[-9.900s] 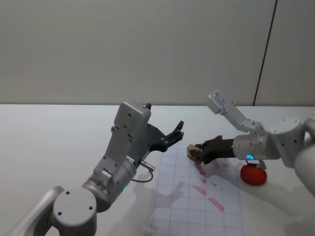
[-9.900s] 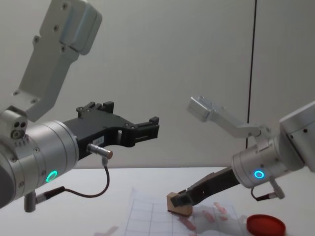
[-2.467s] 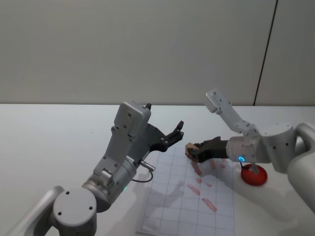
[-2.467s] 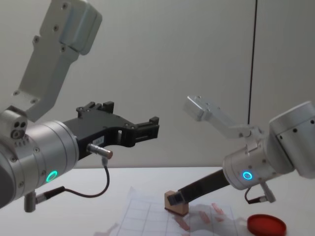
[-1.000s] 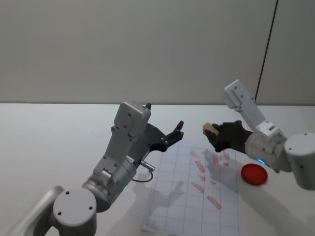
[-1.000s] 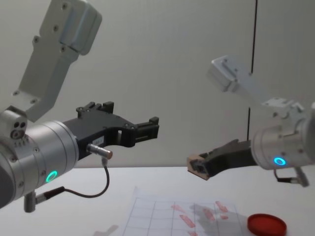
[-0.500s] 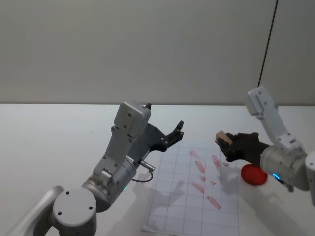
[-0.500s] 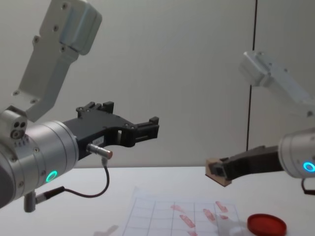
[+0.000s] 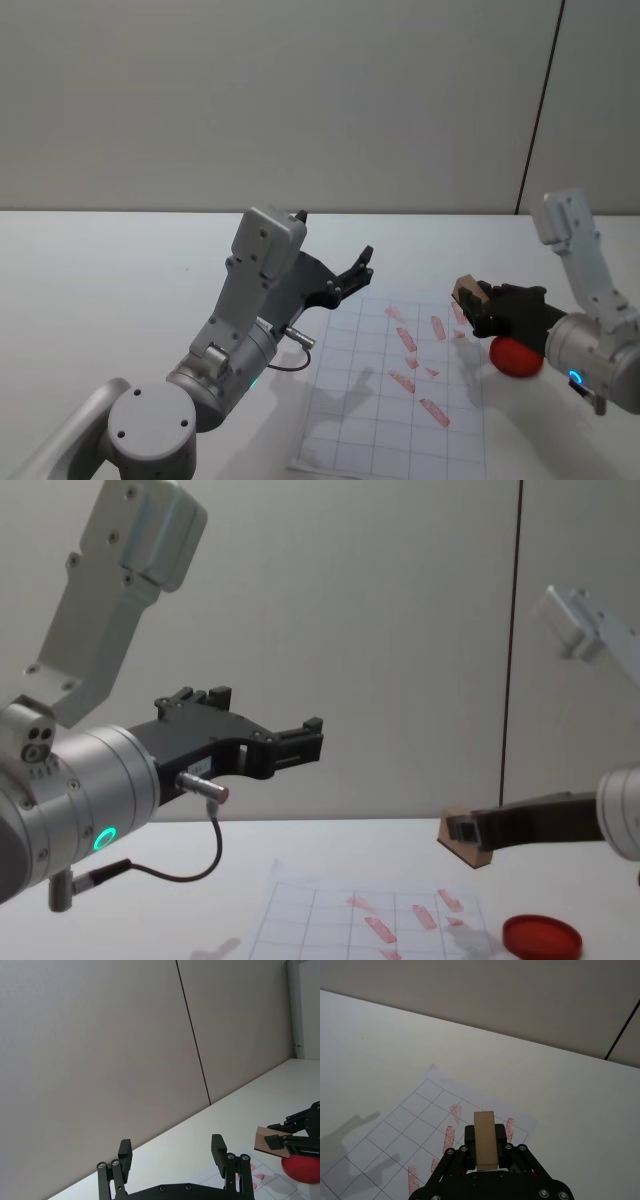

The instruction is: Use the one hand to pick up the stamp and affix it onto the A4 paper.

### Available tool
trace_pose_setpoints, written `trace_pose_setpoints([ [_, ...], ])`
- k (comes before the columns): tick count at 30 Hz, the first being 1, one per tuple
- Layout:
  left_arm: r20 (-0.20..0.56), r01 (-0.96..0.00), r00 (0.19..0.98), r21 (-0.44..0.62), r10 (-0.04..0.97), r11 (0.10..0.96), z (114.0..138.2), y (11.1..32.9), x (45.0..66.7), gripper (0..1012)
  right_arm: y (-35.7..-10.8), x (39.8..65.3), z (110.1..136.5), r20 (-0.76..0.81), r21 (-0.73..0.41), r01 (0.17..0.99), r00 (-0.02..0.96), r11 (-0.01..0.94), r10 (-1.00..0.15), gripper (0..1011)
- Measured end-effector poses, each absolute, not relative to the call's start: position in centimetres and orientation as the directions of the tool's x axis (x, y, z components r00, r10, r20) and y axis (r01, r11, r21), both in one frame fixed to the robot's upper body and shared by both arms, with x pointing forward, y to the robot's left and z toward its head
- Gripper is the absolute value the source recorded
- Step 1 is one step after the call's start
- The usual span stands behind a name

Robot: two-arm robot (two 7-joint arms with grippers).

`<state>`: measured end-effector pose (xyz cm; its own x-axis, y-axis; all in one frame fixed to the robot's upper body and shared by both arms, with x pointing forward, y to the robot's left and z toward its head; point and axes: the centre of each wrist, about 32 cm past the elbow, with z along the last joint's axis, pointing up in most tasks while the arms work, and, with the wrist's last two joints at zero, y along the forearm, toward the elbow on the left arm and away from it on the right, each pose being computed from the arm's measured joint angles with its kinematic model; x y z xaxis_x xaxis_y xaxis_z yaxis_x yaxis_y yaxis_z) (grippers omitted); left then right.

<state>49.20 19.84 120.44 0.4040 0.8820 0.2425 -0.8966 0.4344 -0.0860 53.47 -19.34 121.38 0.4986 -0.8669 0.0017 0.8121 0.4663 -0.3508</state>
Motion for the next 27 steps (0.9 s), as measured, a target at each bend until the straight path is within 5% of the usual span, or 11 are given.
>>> trace_pose_setpoints([
  [27, 0.243, -0.897, 0.404, -0.086, 0.882, 0.434, 120.4, 19.8, 49.2, 1002, -20.3, 50.1, 119.7, -0.121, -0.364, 0.842, 0.381, 0.398, -0.917, 218],
])
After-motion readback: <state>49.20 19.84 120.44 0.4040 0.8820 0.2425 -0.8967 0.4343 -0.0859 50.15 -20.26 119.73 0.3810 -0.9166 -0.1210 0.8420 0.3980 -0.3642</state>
